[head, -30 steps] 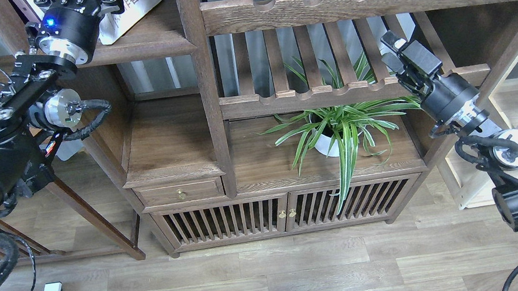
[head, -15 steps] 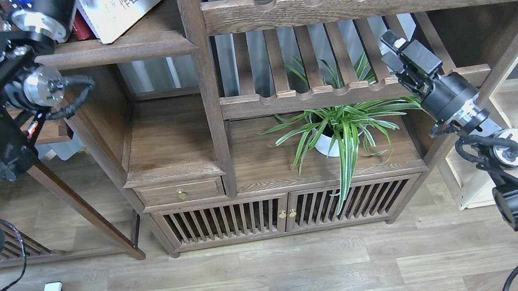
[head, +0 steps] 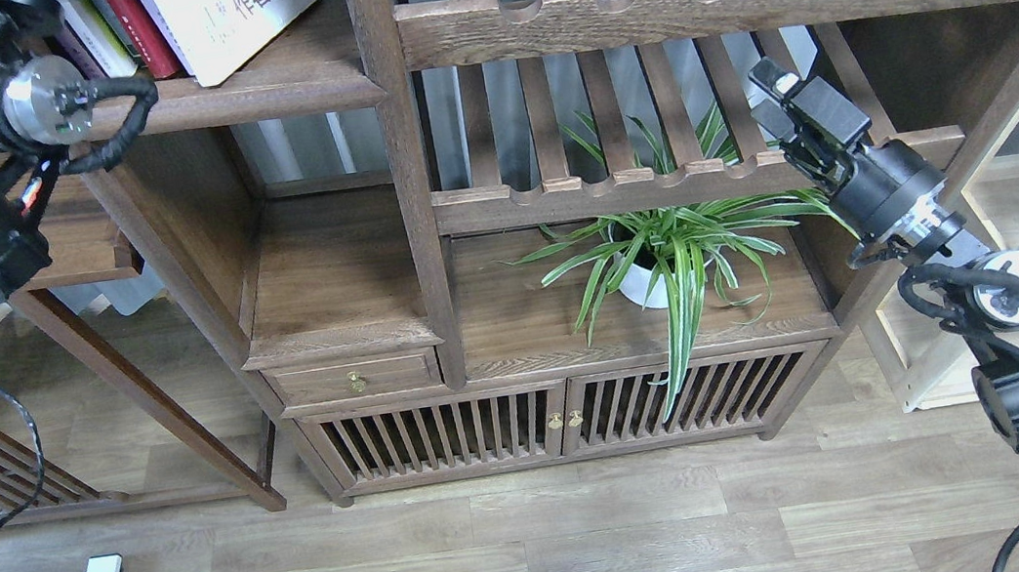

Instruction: Organize books on shelf

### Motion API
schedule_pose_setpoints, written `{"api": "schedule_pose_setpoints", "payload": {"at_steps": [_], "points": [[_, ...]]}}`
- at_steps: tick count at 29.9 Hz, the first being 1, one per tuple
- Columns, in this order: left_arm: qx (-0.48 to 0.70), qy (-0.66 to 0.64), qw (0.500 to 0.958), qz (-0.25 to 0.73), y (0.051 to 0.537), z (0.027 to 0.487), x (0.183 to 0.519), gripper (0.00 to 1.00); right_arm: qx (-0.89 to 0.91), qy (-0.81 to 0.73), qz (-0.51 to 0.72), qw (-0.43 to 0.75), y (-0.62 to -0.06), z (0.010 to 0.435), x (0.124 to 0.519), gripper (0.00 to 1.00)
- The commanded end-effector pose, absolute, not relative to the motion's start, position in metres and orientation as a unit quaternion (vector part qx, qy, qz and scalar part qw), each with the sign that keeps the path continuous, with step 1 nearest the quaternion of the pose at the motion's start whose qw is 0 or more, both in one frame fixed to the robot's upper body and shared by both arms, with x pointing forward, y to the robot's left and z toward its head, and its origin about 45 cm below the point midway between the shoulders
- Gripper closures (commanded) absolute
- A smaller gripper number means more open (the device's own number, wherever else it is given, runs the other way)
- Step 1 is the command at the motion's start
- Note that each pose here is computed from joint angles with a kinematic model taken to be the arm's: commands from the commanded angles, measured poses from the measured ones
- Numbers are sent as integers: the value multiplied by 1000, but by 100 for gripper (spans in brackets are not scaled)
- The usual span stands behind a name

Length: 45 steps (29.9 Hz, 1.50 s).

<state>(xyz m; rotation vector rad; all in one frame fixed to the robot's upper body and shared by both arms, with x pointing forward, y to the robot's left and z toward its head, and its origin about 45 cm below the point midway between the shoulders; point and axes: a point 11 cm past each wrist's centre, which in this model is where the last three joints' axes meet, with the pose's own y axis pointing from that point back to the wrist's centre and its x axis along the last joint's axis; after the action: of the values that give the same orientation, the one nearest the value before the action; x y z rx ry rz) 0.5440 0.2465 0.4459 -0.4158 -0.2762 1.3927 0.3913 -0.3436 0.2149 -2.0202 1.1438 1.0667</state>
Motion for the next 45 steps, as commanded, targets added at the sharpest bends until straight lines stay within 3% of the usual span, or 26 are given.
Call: {"api": "schedule_pose_setpoints", "payload": {"at_steps": [1, 9, 18, 32, 39, 45], "points": [[-216, -136, 722, 644, 251, 475, 544, 56, -757, 430, 399, 288, -345, 215, 391, 6], [-257, -120, 690, 666, 253, 492, 542, 56, -759, 431, 396, 285, -345, 217, 392, 6], [-335, -3, 651, 682, 239, 491, 542, 54, -762, 437, 390, 276, -353, 219, 391, 6], [-378, 31, 695, 611, 194, 507, 521, 53, -763, 439, 386, 276, -354, 222, 393, 5], [-401, 35, 689, 603, 208, 519, 514, 53, -764, 442, 381, 275, -359, 225, 393, 5], [-388, 57, 720, 573, 219, 496, 488, 53, -764, 443, 381, 273, -360, 224, 393, 5]]}}
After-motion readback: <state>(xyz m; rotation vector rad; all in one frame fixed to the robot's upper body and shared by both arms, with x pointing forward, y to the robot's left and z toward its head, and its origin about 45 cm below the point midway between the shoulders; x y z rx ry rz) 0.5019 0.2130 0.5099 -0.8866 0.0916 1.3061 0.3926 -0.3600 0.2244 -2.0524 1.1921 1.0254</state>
